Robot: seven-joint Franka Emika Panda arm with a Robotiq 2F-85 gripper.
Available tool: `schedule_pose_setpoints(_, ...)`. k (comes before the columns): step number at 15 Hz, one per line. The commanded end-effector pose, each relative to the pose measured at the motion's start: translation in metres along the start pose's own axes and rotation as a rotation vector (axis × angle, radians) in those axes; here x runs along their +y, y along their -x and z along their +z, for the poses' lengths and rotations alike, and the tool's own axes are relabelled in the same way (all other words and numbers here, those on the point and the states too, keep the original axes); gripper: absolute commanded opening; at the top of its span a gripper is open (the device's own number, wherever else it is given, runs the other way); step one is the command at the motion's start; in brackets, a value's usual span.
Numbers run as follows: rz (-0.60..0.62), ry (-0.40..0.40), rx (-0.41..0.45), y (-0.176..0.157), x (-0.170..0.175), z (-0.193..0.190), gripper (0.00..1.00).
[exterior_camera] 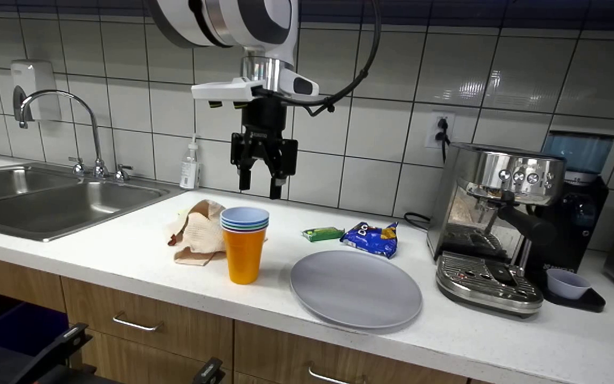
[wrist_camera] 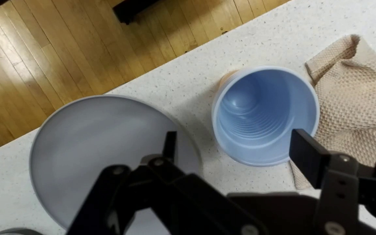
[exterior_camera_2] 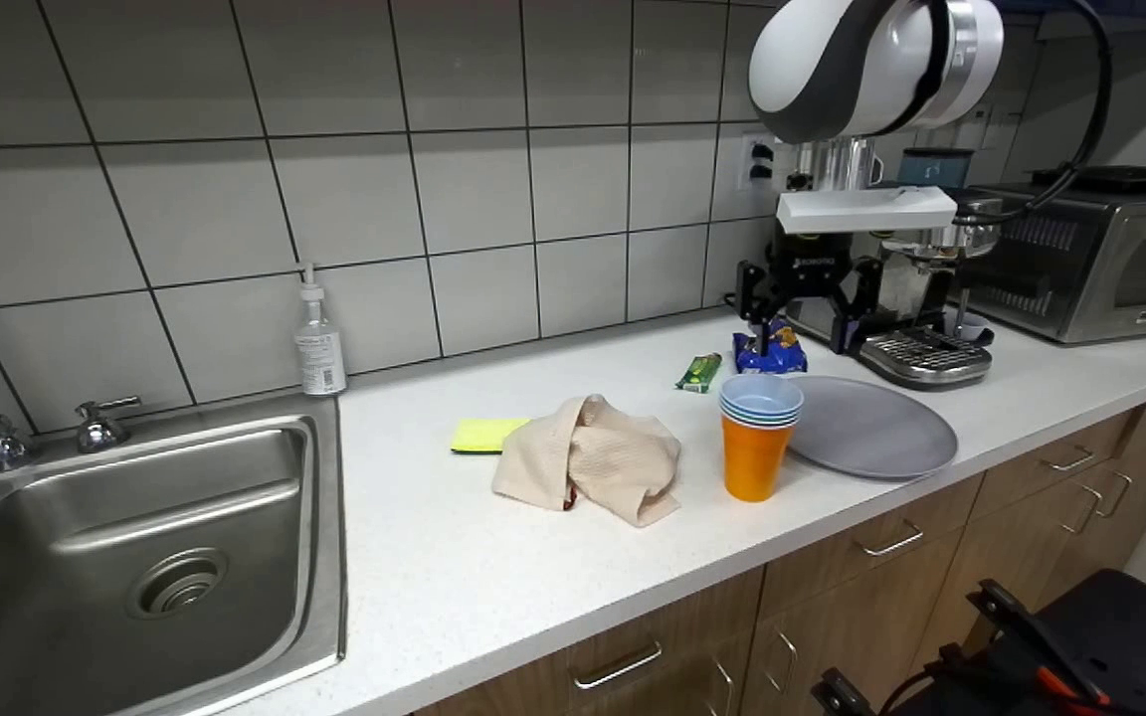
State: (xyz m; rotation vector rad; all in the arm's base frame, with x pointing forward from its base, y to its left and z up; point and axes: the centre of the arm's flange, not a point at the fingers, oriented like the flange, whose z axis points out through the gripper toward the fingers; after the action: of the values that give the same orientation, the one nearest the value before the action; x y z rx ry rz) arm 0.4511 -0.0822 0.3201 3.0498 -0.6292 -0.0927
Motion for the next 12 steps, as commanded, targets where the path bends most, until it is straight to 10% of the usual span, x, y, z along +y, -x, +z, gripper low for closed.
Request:
schedule_pose_setpoints(1, -0.009, -0.017, 0.008, -0.0038, -0.0003, -0.0062, 1.0)
schedule_pose_setpoints(12, -0.008, -0.002, 0.01, -0.002, -0.0041, -0.0042, 1.0)
